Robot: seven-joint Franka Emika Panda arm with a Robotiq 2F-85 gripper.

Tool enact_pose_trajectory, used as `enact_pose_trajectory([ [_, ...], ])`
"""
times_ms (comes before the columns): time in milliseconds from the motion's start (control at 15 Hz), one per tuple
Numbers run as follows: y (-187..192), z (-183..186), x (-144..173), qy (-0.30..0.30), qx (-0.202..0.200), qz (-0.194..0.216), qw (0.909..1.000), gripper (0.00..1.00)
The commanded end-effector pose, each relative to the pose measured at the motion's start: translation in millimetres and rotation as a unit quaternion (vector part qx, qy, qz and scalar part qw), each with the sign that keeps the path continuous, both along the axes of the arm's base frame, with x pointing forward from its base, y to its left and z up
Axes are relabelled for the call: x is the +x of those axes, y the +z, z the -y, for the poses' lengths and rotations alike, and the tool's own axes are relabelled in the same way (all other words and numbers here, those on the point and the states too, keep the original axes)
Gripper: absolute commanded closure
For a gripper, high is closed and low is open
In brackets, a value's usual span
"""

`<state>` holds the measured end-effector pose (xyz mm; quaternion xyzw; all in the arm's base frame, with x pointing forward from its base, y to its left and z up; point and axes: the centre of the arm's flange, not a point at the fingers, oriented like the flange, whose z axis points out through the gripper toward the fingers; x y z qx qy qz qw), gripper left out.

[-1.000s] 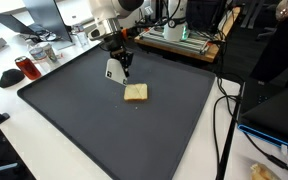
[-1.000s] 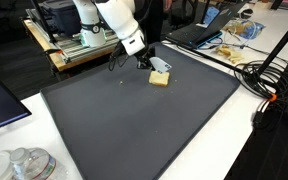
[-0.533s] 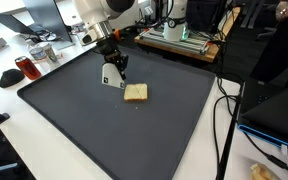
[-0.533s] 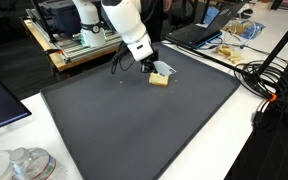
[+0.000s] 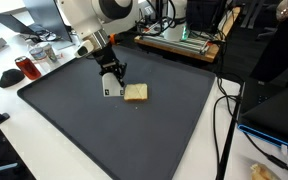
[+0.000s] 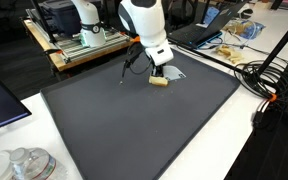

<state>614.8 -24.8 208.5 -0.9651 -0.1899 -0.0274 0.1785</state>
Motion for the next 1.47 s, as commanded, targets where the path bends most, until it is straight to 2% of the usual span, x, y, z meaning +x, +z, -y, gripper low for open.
enact_pose_trajectory([
  [0, 7, -16, 36, 0.026, -0.027, -0.027, 0.9989, 0.99],
  [400, 15, -60, 55, 0.063, -0.081, -0.052, 0.9934, 0.99],
  [867, 11, -110, 47, 0.088, -0.141, -0.049, 0.9849, 0.99],
  [1133, 19, -135, 35, 0.108, -0.194, -0.045, 0.9740, 0.99],
  [1400, 32, -153, 23, 0.125, -0.250, -0.040, 0.9593, 0.99],
])
